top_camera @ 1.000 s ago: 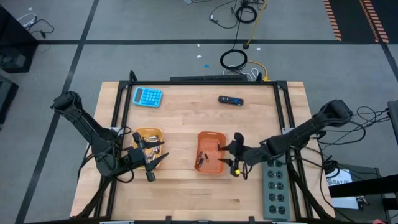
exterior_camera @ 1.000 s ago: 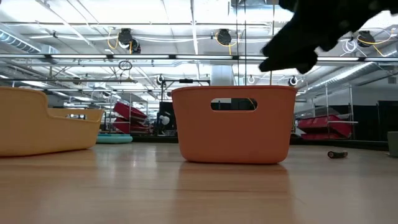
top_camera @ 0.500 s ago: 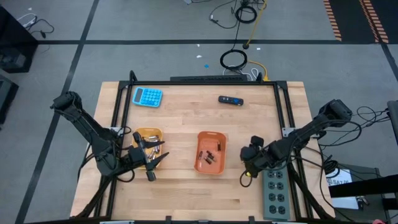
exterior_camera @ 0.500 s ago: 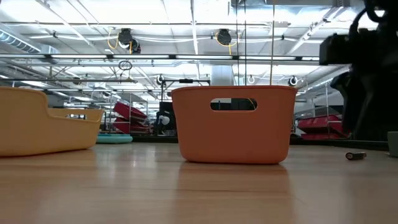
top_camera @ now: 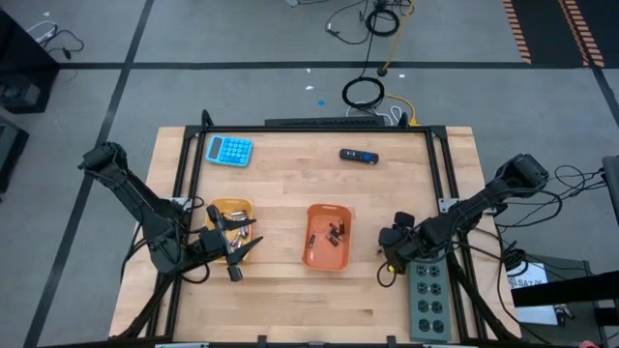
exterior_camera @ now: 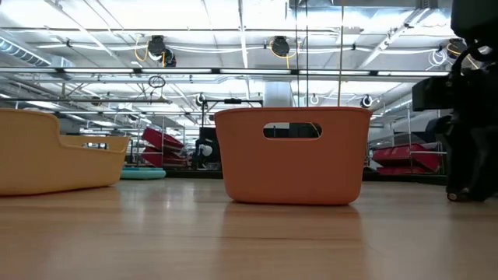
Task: Sort batteries
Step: Put the black battery into the orange bin
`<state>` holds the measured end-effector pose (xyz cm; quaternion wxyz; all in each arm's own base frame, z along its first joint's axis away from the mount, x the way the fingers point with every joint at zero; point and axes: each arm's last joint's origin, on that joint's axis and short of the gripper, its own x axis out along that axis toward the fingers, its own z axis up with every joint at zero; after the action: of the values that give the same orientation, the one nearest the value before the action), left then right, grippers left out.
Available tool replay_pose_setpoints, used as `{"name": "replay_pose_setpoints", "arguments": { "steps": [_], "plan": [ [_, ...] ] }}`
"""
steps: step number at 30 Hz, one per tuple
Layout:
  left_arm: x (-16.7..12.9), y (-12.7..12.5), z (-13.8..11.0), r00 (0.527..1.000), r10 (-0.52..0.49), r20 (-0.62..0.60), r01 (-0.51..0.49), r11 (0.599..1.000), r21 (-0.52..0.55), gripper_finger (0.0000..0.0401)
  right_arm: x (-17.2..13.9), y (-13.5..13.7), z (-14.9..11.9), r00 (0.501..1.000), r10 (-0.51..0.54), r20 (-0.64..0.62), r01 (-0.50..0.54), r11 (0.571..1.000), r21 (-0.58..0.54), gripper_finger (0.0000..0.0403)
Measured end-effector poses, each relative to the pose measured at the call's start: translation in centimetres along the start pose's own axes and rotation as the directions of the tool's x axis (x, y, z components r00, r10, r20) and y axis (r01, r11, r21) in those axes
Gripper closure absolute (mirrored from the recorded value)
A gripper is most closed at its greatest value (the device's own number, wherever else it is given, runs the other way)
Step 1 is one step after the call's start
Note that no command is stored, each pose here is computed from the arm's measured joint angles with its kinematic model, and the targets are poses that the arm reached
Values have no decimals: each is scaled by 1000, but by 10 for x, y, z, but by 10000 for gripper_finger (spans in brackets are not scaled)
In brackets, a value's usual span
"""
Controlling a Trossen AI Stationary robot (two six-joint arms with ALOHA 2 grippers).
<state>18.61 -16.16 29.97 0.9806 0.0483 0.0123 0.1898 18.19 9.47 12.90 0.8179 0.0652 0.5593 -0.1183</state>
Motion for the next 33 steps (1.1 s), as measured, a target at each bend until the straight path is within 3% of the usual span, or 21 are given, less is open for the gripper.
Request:
{"name": "replay_pose_setpoints", "arguments": {
  "steps": [9,18,29,33],
  "plan": [
    [0,0,0,1000,0,0,0,1000,0,187,1,3,2,998,60,-8,-59,996,61,249],
    [0,0,0,1000,0,0,0,1000,1,187,1,6,4,996,86,18,-88,990,108,384],
    [0,0,0,1000,0,0,0,1000,1,187,-3,13,17,975,130,183,-149,985,92,399],
    [0,0,0,1000,0,0,0,1000,1,187,-12,16,29,958,62,279,-96,990,107,400]
  ]
}}
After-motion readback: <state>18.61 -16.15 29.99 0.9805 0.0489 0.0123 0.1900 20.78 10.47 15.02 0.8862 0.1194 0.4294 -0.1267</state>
